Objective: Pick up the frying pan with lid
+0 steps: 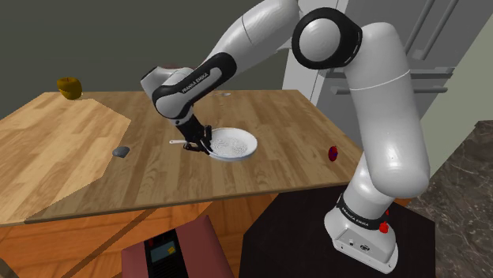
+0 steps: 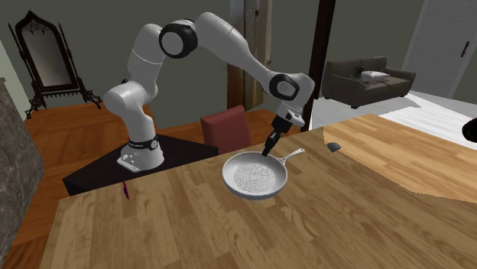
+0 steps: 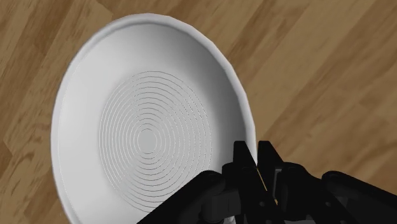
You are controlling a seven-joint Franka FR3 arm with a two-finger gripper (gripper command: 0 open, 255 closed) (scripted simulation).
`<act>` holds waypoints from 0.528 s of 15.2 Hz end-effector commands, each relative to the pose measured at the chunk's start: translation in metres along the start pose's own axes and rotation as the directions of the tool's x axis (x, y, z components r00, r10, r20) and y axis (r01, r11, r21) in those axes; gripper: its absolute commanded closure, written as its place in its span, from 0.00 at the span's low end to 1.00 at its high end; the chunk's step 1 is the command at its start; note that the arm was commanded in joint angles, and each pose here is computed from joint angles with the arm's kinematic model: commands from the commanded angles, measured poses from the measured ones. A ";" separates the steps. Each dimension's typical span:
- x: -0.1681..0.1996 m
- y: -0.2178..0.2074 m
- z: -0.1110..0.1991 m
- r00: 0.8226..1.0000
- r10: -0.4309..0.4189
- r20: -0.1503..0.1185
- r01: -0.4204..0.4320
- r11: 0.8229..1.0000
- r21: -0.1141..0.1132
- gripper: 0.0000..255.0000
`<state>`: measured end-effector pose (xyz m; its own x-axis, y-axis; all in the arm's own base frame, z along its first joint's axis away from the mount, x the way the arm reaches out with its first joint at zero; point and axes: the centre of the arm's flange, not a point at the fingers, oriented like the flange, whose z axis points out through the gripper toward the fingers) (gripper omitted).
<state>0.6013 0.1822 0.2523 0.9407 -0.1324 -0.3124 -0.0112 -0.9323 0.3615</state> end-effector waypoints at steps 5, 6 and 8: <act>-0.011 0.012 -0.029 1.000 0.000 0.000 0.000 1.000 0.000 1.00; -0.012 0.014 -0.033 1.000 0.000 0.000 0.000 1.000 0.000 1.00; -0.016 0.018 -0.043 1.000 0.000 0.000 0.000 1.000 0.000 1.00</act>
<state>0.6017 0.1831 0.2960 0.9408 -0.1322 -0.3122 -0.0112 -0.9324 0.3613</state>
